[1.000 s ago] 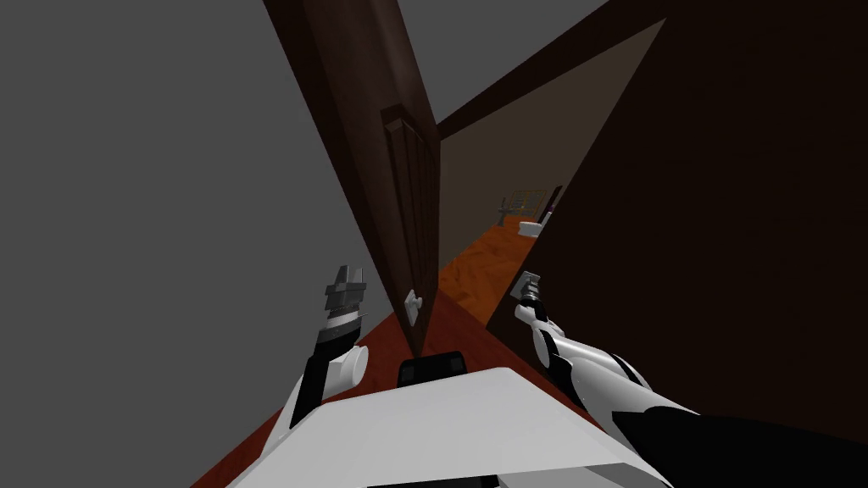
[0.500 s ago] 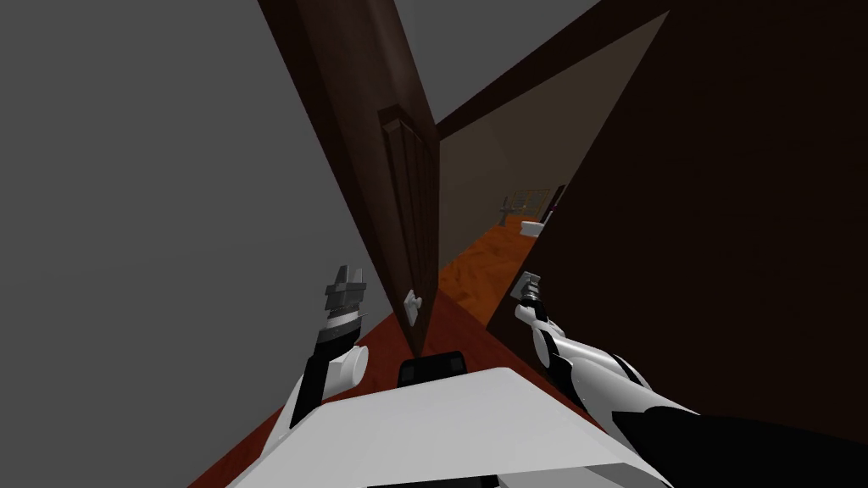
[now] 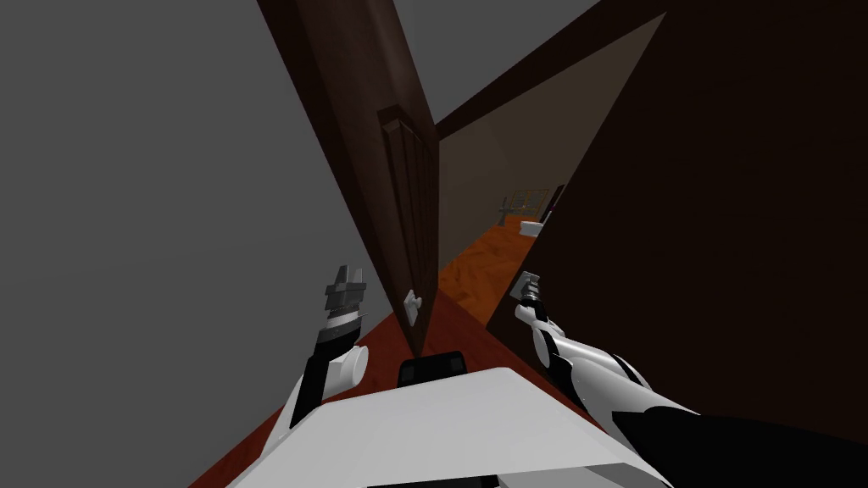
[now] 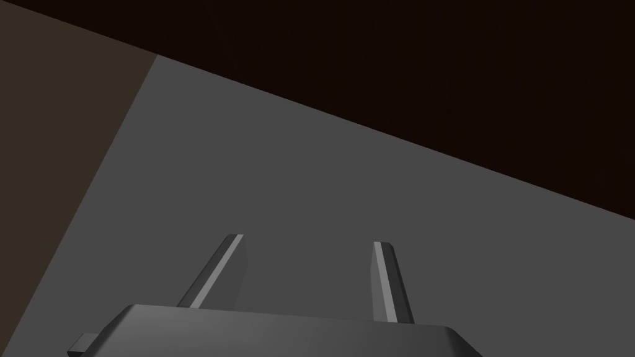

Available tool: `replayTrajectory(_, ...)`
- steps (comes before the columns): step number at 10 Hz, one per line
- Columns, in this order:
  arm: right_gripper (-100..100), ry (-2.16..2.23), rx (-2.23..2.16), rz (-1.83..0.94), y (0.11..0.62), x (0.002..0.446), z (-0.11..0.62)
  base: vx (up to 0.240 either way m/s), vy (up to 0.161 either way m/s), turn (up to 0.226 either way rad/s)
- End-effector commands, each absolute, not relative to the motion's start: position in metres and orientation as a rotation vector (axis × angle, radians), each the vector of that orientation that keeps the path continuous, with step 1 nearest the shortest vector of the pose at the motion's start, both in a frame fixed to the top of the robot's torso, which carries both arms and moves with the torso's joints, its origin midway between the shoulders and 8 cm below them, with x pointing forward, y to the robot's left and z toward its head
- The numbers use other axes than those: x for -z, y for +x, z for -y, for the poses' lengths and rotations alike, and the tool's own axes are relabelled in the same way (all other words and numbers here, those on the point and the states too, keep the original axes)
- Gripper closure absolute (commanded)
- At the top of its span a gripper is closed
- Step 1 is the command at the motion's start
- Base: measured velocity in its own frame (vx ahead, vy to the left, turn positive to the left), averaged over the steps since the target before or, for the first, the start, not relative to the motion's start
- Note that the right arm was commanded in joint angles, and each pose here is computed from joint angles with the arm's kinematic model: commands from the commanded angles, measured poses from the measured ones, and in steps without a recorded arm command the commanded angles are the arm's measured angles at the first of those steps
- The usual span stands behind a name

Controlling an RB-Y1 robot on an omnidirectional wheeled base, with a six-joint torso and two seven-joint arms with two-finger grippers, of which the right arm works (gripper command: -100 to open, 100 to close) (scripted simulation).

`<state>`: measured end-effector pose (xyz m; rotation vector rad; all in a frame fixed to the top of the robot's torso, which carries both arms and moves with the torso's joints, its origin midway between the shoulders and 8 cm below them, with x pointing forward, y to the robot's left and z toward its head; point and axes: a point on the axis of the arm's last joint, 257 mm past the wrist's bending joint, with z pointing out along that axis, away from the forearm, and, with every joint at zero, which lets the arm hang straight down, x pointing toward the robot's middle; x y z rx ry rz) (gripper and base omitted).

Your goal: Pull the door open

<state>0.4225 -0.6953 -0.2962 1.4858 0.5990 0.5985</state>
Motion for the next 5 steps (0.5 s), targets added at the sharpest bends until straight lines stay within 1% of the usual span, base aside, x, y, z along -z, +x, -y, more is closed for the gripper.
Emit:
replayTrajectory(1, -100, 1.486, -0.599, -0.599, 0.4225, 0.2962, 0.6953, -0.005, -0.014, -0.003)
replayTrajectory(2, -100, 1.486, -0.599, -0.599, 0.4225, 0.2962, 0.6953, 0.005, -0.005, 0.025)
replayTrajectory(4, -100, 1.486, -0.599, -0.599, 0.4225, 0.2962, 0.6953, -0.002, 0.002, -0.010)
replayTrajectory(5, -100, 1.487, -0.597, -0.598, 0.4217, 0.2962, 0.6962, 0.008, -0.053, 0.100)
